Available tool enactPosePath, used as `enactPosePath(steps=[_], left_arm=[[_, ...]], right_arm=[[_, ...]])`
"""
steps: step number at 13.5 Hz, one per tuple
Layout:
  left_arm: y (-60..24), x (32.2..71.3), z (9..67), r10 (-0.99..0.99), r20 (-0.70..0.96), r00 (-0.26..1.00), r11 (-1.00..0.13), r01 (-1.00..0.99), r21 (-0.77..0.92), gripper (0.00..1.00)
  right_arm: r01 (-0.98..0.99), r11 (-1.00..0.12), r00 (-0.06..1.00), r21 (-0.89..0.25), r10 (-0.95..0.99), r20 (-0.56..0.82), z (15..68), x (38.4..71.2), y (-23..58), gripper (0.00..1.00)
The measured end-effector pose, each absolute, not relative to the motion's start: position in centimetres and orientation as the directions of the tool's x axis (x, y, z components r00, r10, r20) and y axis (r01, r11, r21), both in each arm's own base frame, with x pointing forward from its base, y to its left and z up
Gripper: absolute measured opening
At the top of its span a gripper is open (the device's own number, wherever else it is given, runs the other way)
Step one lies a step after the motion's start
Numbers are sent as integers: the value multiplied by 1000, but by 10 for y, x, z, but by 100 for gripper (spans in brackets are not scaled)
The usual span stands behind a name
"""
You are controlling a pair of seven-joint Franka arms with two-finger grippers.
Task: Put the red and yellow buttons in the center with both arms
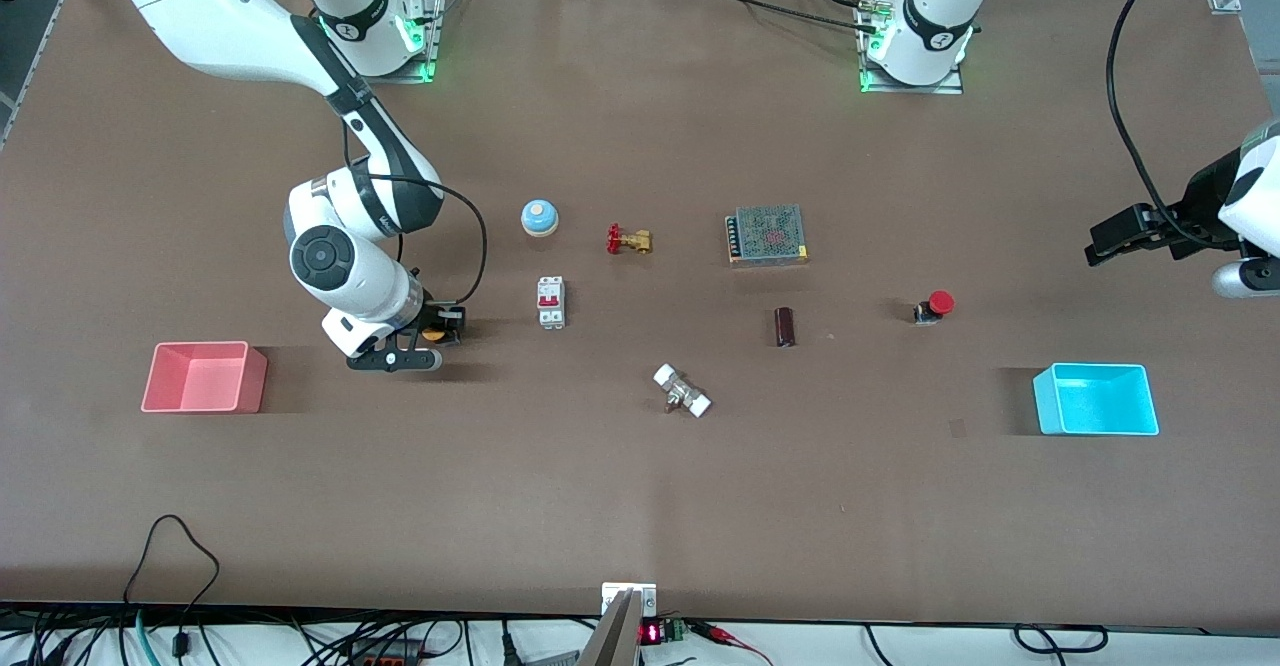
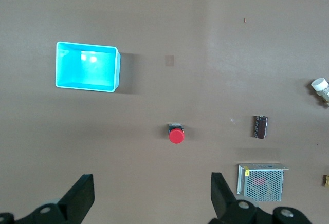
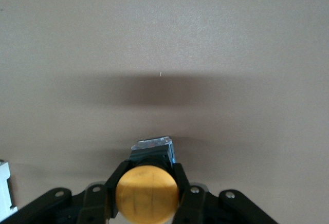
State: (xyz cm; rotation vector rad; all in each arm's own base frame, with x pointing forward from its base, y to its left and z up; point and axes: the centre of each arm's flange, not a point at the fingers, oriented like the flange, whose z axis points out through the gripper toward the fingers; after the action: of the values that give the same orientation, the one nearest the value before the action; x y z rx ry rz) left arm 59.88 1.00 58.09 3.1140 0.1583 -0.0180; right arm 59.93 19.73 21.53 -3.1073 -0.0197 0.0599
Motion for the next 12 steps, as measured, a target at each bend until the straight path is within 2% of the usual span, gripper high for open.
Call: enactPosePath(steps=[1,2,3,4,5,7,8,9,12], left_arm=[[10,598,581,100,-12,995,-995,100,23,100],[10,598,582,98,-12,995,-995,99,23,100],[10,598,582,96,-12,995,-995,97,23,100],[9,598,582,94,-12,995,-995,95,23,100],[9,597,581,93,-13,996,-995,93,23,100],[9,597,581,92,-14,996,-995,92,23,100],[9,597,580,92,-15,996,-995,92,23,100],[9,597,580,92,-18,996,-995,92,23,100],[10,596,578,92,-24,995,-995,92,22,100]], right_arm=[[12,-999,999,-34,13,-40,214,599,197,54],[12,-999,999,-34,13,-40,214,599,197,54],[11,-999,999,-34,13,-40,214,599,197,60],[11,-999,999,-35,12,-38,214,600,197,60],[9,-999,1000,-37,10,-30,215,601,196,65],[3,-999,1000,-42,3,6,236,613,195,83],[-8,-999,1000,-39,-9,17,263,622,193,94],[-33,-999,999,-41,-34,13,301,631,189,100],[-85,-995,996,-56,-84,-11,452,637,145,100]])
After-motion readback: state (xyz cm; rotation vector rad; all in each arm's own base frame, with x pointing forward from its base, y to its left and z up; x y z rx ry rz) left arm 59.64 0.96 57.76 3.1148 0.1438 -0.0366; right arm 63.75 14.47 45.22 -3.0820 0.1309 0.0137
